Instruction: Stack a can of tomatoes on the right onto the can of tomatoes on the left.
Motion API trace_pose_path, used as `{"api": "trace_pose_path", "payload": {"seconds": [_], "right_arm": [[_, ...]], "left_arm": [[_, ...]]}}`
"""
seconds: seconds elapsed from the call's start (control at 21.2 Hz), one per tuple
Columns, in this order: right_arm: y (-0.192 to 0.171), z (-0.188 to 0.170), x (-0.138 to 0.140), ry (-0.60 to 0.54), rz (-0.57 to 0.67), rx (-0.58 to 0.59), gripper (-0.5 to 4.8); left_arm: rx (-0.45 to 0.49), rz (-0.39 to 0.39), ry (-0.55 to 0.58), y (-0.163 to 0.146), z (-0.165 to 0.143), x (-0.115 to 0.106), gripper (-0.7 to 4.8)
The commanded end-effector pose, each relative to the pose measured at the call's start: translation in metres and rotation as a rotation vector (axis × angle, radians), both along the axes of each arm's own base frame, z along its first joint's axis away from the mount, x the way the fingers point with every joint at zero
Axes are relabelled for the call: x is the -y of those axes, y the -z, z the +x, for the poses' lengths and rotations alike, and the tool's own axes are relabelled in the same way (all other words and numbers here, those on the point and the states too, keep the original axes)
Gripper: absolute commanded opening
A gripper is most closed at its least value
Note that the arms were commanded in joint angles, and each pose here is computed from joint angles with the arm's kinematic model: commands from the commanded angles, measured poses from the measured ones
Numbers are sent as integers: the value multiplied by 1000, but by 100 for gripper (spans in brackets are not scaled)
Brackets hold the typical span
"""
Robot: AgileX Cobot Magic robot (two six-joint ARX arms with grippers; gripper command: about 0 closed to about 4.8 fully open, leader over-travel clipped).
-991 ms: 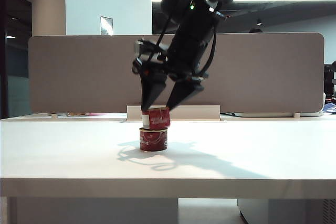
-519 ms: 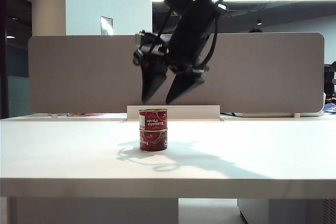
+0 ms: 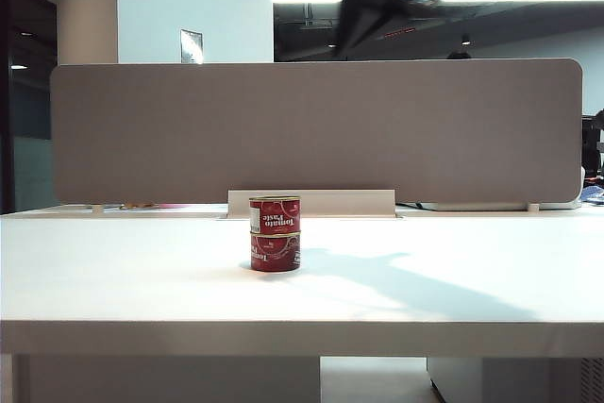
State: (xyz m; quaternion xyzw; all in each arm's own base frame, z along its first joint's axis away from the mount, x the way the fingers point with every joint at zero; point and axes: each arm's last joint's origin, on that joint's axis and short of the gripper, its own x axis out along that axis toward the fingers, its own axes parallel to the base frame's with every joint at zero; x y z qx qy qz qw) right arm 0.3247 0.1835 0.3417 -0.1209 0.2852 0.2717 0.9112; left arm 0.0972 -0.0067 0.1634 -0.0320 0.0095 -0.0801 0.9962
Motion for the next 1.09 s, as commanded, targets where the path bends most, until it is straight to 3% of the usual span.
{"api": "trace_pose_path", "payload": {"seconds": [0.05, 0.28, 0.47, 0.75, 1.09], "right_arm": [[-3, -13, 25, 58, 6, 2, -5], [4, -31, 56, 146, 47, 12, -5], [20, -71, 95, 255, 149, 96, -5], [37, -115, 122, 367, 155, 205, -5], [70, -143, 135, 478, 248, 209, -5]], "left_arm": [[7, 4, 3, -2, 0, 0, -6], [6, 4, 3, -2, 0, 0, -6], [6, 4, 3, -2, 0, 0, -6], [6, 4, 3, -2, 0, 0, -6], [6, 4, 3, -2, 0, 0, -6]]}}
